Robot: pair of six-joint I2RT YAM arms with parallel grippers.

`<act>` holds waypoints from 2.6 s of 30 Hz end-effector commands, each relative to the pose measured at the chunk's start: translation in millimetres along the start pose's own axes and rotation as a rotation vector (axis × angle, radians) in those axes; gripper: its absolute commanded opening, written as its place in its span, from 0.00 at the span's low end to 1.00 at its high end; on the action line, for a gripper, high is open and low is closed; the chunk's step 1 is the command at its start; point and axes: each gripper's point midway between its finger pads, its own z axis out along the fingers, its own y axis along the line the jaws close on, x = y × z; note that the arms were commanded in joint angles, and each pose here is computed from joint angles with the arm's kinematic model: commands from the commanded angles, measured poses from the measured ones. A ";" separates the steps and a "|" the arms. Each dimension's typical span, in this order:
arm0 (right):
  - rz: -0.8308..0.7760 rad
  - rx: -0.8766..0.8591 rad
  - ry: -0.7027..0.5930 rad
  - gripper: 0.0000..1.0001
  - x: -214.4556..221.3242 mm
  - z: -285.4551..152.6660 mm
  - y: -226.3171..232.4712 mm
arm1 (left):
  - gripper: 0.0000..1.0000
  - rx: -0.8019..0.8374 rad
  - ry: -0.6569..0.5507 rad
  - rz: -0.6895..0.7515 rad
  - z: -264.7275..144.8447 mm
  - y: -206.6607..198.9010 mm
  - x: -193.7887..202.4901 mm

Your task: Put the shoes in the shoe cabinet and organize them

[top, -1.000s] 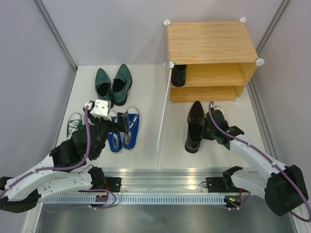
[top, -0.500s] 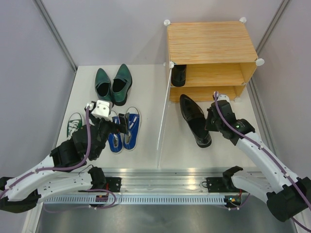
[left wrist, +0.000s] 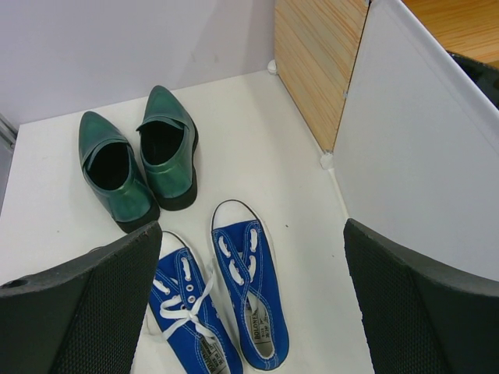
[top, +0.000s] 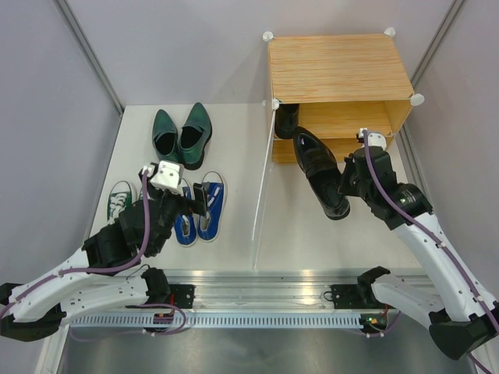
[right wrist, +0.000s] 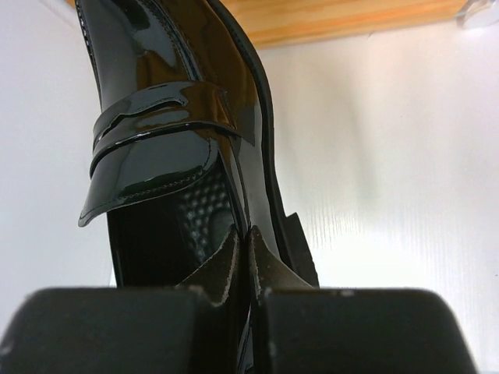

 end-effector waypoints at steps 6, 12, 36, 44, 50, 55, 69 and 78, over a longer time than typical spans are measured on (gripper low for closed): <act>0.066 0.036 -0.222 0.01 -75.0 -19.2 -0.3 | 1.00 -0.015 -0.012 0.017 -0.7 5.4 -1.3; 0.099 0.070 -0.257 0.01 -95.0 -5.1 -7.3 | 1.00 -0.003 -0.006 0.021 0.7 1.7 0.8; 0.365 0.002 -0.415 0.01 -203.7 102.2 -6.0 | 1.00 0.014 0.020 0.054 6.7 -7.1 9.8; 0.402 -0.076 -0.391 0.01 -211.3 129.6 5.9 | 1.00 0.012 0.045 0.087 12.0 -12.1 17.0; 0.443 -0.080 -0.376 0.01 -210.3 139.9 -1.5 | 1.00 0.006 0.050 0.097 13.8 -11.9 18.7; 0.461 -0.081 -0.357 0.20 -206.3 144.4 -9.5 | 1.00 0.010 0.060 0.104 15.6 -14.3 21.8; 0.444 -0.178 -0.300 0.56 -191.8 131.1 -6.4 | 1.00 0.008 0.064 0.110 16.7 -14.3 22.8; 0.390 -0.177 -0.332 0.61 -175.4 94.2 -10.3 | 1.00 0.008 0.068 0.108 17.7 -14.7 24.5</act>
